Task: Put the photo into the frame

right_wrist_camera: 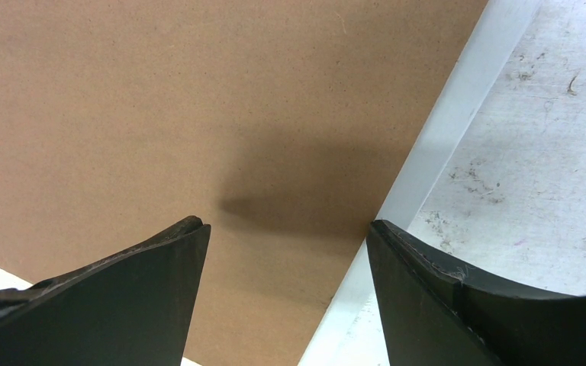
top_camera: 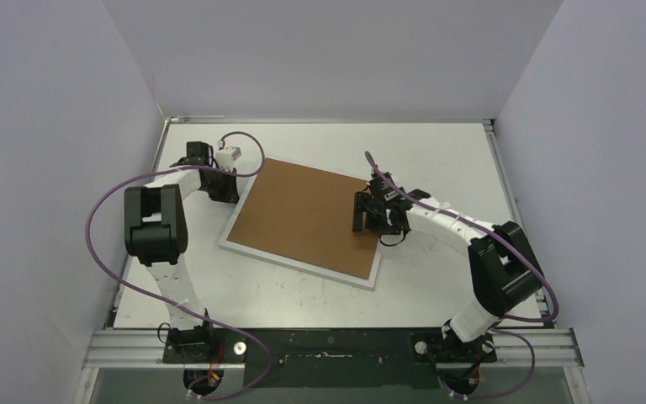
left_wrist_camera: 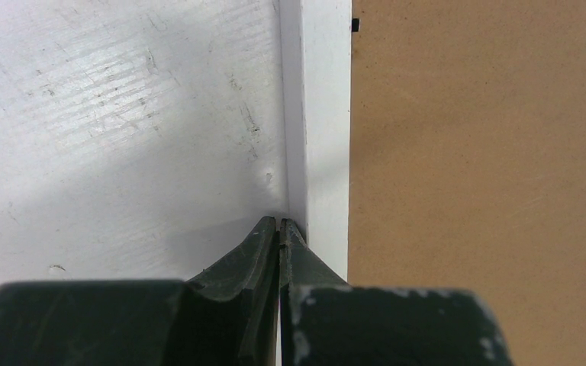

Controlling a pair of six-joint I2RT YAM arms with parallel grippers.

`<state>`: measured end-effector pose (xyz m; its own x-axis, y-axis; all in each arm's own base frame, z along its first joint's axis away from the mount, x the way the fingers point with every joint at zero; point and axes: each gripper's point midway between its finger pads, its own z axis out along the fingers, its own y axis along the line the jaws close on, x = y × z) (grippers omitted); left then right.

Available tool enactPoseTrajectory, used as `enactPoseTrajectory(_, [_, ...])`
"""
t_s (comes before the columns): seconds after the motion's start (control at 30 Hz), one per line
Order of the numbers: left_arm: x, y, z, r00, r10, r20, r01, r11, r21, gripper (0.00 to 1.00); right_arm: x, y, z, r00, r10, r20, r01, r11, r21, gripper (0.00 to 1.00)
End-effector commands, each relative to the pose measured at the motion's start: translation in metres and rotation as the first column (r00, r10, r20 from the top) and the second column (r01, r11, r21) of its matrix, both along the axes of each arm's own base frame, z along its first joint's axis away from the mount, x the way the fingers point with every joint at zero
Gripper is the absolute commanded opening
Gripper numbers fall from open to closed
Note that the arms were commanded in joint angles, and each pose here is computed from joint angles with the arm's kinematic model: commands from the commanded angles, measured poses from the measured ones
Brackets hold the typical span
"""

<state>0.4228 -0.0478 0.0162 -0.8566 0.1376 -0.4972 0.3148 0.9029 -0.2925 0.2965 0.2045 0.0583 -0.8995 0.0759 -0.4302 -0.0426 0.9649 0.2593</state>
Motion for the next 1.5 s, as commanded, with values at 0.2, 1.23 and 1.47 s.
enactPoseTrajectory(0.2, [-0.046, -0.065, 0.0, 0.98, -0.143, -0.141, 0.117, 0.977, -0.179, 0.0, 0.014, 0.091, 0.039, 0.978, 0.141, 0.155, -0.183, 0.937, 0.299, 0.74])
enactPoseTrajectory(1.23, [-0.035, -0.053, 0.016, 0.985, -0.118, -0.126, 0.092, 0.976, -0.196, 0.0, 0.048, 0.089, 0.14, 0.898, 0.181, 0.401, -0.276, 0.942, 0.192, 0.96])
enactPoseTrajectory(1.47, [-0.04, -0.053, 0.016, 0.984, -0.12, -0.13, 0.093, 0.975, -0.2, 0.0, 0.076, 0.116, 0.111, 0.916, 0.251, 0.313, -0.311, 0.937, 0.158, 0.82])
